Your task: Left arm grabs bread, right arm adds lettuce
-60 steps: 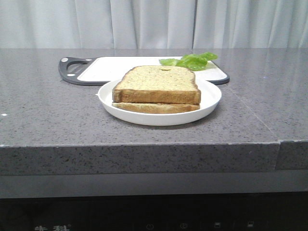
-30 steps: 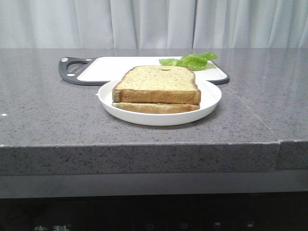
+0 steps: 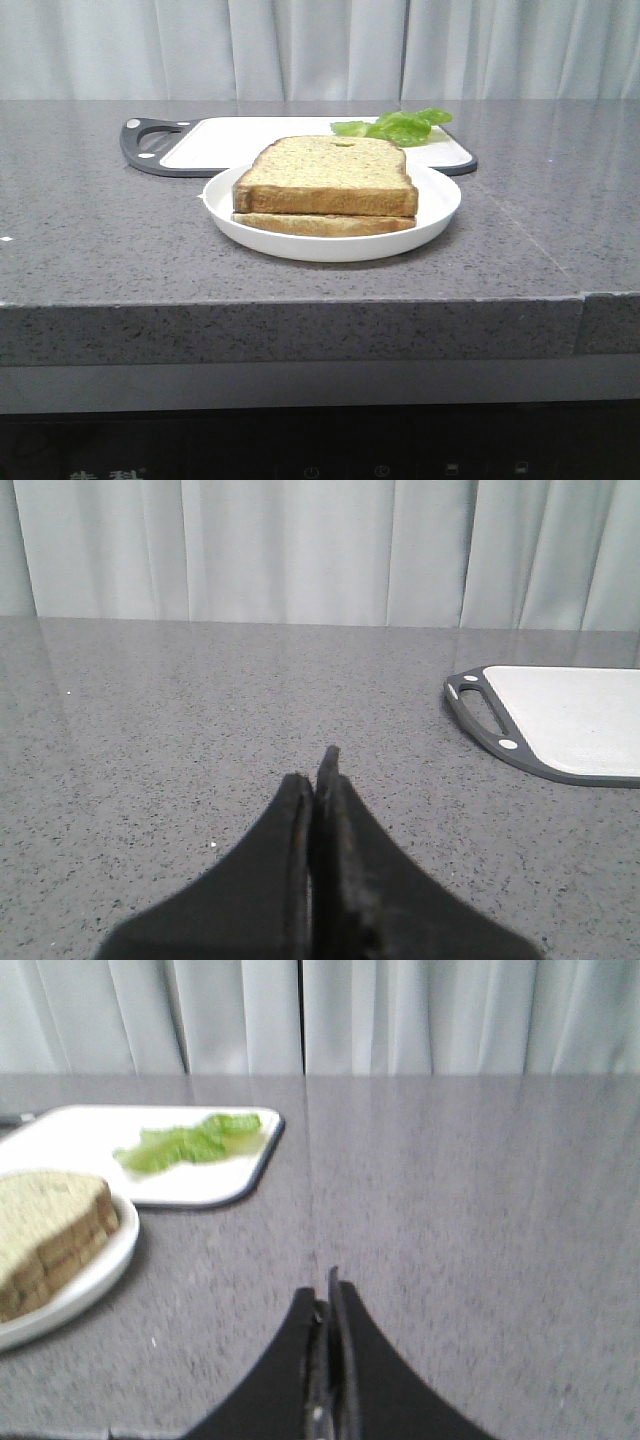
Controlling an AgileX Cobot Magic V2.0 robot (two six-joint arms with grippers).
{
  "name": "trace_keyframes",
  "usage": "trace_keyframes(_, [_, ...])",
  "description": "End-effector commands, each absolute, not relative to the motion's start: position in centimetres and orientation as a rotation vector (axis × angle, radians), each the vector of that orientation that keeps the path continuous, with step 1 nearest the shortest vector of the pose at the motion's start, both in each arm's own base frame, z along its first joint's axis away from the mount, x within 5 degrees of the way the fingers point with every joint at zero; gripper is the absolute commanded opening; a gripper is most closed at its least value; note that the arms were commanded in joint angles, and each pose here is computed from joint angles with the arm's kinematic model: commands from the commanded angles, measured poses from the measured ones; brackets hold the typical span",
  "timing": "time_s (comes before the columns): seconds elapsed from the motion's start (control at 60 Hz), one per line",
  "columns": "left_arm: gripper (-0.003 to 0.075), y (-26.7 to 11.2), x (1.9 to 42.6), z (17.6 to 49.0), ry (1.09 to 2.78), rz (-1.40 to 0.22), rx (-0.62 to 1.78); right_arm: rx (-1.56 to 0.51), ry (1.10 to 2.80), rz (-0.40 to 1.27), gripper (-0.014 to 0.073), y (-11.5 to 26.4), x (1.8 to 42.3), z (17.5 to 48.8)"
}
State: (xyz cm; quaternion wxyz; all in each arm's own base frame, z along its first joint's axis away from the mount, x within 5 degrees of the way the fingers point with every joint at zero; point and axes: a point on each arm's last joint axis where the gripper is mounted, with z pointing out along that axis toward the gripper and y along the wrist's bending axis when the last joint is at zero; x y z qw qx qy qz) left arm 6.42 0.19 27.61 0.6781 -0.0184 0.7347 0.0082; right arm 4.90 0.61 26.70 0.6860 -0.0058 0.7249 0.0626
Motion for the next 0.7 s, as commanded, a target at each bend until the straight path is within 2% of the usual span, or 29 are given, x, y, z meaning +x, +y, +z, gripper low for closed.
trace_keyframes(0.0, [-0.002,0.3,8.1,30.6,1.623,0.003,-0.05,-0.016,1.554,0.129,-0.007,0.6,5.6,30.6])
trace_keyframes(0.1, [-0.002,0.3,10.0,32.1,1.664,0.002,-0.052,-0.016,1.581,0.129,-0.007,0.7,6.9,32.6])
trace_keyframes(0.233, [-0.0008,0.4,11.2,33.0,1.68,0.001,-0.054,-0.015,1.594,0.128,-0.007,0.7,7.8,33.3])
trace_keyframes(0.266, [0.0017,0.4,11.2,33.1,1.67,0.002,-0.054,-0.015,1.596,0.128,-0.0066,0.7,7.8,33.3])
trace_keyframes(0.316, [0.0096,0.4,11.2,33.1,1.666,0.002,-0.054,-0.015,1.597,0.128,-0.0037,0.7,7.8,33.3])
trace_keyframes(0.35, [0.0152,0.4,11.2,33.1,1.666,0.002,-0.054,-0.015,1.597,0.128,0.0008,0.7,7.8,33.3])
trace_keyframes(0.4, [0.0292,0.4,11.2,33.1,1.668,0.002,-0.054,-0.015,1.596,0.128,0.0103,0.7,7.8,33.3])
trace_keyframes(0.483, [0.0505,0.4,11.2,33.1,1.67,0.002,-0.054,-0.015,1.596,0.128,0.0337,0.7,7.8,33.3])
trace_keyframes(0.533, [0.0578,0.4,11.2,33.1,1.672,0.002,-0.054,-0.015,1.596,0.128,0.0435,0.7,7.8,33.3])
trace_keyframes(0.6, [0.0603,0.4,11.2,33.1,1.67,0.002,-0.054,-0.015,1.596,0.128,0.0547,0.7,7.8,33.3])
trace_keyframes(0.683, [0.0597,0.3,11.2,33.1,1.666,-0.062,-0.103,-0.015,1.599,0.128,0.0594,0.7,7.8,33.2])
